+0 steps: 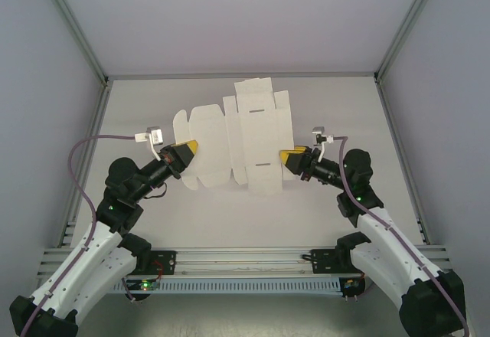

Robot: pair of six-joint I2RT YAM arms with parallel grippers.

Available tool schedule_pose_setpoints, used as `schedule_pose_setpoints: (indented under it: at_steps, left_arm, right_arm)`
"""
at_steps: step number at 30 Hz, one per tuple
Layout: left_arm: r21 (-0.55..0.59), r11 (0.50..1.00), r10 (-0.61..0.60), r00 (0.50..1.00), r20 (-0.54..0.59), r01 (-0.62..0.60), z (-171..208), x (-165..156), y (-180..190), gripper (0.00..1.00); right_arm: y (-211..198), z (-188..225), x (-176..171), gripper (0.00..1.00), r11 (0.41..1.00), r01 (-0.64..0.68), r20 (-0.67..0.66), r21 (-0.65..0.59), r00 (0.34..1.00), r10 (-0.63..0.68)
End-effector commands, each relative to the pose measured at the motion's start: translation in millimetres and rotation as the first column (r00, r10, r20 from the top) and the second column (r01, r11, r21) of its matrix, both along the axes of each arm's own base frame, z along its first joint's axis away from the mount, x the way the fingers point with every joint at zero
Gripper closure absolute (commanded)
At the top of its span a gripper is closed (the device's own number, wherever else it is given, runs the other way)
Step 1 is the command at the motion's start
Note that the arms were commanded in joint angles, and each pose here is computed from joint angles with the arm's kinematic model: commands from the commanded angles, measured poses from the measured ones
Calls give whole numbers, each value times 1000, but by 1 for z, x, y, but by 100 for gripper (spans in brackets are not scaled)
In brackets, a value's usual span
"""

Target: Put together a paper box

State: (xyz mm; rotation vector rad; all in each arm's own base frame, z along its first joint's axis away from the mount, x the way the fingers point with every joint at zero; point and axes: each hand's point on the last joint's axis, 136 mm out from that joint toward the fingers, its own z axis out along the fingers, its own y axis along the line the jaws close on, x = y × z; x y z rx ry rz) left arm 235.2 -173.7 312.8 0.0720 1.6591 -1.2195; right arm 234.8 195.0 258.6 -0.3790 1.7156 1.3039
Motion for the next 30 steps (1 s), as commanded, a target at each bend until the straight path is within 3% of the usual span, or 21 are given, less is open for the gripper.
schedule_pose_setpoints:
  at_steps: [1,5,9,13,16,19,23,25,28,29,30]
  left_arm:
    - [18,1000,-17,1000,26,16,0,-5,-3,100]
    - [28,1000,1,1000,21,-1,-3,-4,0,100]
    - [40,999,22,1000,9,-22,-8,-2,2,100]
    - [51,998,27,1000,-5,-27,-13,-1,3,100]
    - [74,997,39,999,-19,-37,-19,0,5,100]
    - [82,996,42,998,-43,-39,-26,3,4,100]
    - [104,993,65,990,-128,-52,-54,13,3,100]
    - [131,987,116,973,-198,-91,-76,21,8,94]
    - [221,958,243,924,-295,-181,-116,30,25,76]
    - [268,940,294,902,-316,-212,-129,31,34,69]
    - [311,918,348,872,-343,-244,-141,30,43,55]
  right_arm:
    - [5,18,0,80,1000,-24,63,5,998,24]
    - [3,15,3,85,1000,-7,53,-4,999,8]
    - [-7,5,13,87,995,89,26,-50,996,-88]
    - [-19,-11,25,93,972,192,11,-136,981,-193]
    - [-20,-25,25,93,949,209,55,-237,978,-201]
    - [-20,-42,28,96,889,264,110,-373,964,-241]
    - [-20,-57,38,98,762,346,181,-548,938,-296]
    - [-18,-63,41,100,704,370,218,-606,929,-300]
    - [-8,-73,42,100,611,369,297,-701,929,-220]
    - [-5,-78,42,100,575,373,321,-728,927,-196]
    - [-3,-82,43,100,553,373,329,-745,927,-182]
